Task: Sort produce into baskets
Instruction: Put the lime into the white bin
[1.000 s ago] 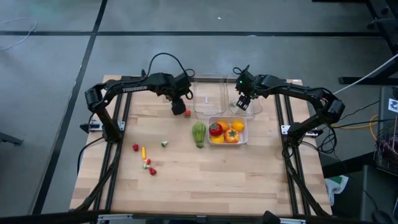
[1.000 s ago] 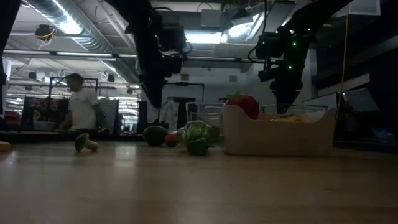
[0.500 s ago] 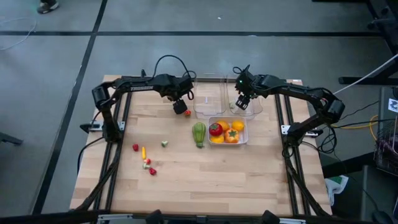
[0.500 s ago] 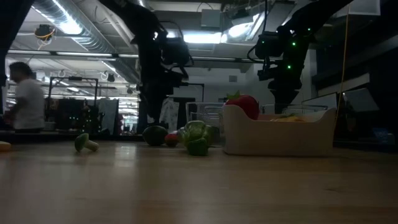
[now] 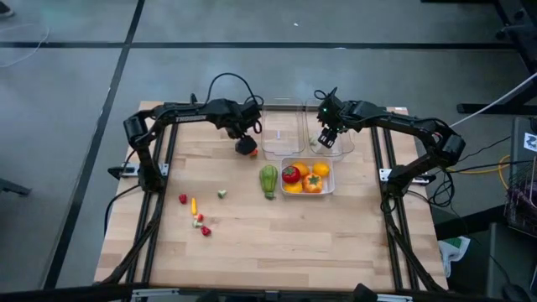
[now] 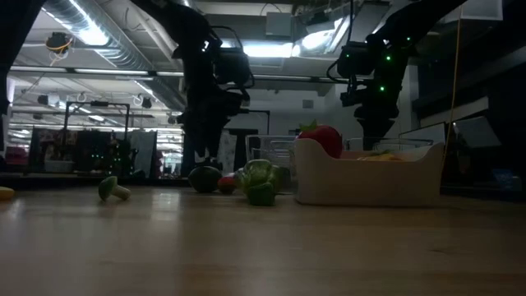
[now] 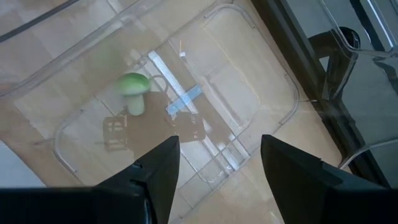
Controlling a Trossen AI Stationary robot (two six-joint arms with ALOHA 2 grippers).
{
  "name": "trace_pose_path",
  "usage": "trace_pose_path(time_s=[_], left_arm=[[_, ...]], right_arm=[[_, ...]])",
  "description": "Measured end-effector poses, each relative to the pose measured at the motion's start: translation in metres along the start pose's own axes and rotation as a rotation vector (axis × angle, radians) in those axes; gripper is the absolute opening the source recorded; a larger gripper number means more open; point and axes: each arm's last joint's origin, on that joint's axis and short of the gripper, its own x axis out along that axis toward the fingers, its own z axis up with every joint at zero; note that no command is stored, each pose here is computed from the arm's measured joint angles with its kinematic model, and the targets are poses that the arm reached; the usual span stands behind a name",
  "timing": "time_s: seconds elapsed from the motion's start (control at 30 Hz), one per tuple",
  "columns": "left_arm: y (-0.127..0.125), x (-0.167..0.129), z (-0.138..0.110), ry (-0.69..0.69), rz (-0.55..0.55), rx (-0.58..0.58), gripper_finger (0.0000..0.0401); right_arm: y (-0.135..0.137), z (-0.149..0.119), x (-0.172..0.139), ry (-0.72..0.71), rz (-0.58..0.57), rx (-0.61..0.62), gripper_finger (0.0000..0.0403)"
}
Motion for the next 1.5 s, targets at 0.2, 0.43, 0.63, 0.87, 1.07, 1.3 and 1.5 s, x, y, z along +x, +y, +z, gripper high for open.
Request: trace_pose_path(time_s=[0.2, 0.43, 0.63, 0.87, 1.07, 1.3, 1.5], left_arm=[[0.004, 0.0, 0.0, 0.006, -0.004, -0.075, 0.0271], [0.006, 0.01, -0.005, 0.015, 0.0, -0.08, 0.0271], [0.005, 0.024, -0.011, -0.011, -0.019, -0.082, 0.0272], [0.004, 0.036, -0.017, -0.026, -0.04, -0.084, 0.0272], [0.004, 0.04, -0.019, -0.042, -0.052, -0.058, 0.0272], [0.003, 0.049, -0.021, -0.062, -0.059, -0.045, 0.0267], [0.003, 0.049, -0.021, -0.061, -0.058, -0.045, 0.0223]], right_arm=[[0.0, 0.0, 0.0, 0.0, 0.0, 0.0, 0.0223], [0.0, 0.0, 0.0, 0.001, 0.0, 0.0, 0.0223], [0.0, 0.0, 0.0, 0.001, 0.0, 0.0, 0.0223], [0.0, 0.0, 0.0, 0.001, 0.0, 0.0, 0.0223], [0.0, 0.0, 0.0, 0.001, 0.0, 0.0, 0.0223], [0.0, 0.0, 0.0, 0.001, 0.0, 0.0, 0.0223], [0.0, 0.0, 0.0, 0.0, 0.0, 0.0, 0.0223]])
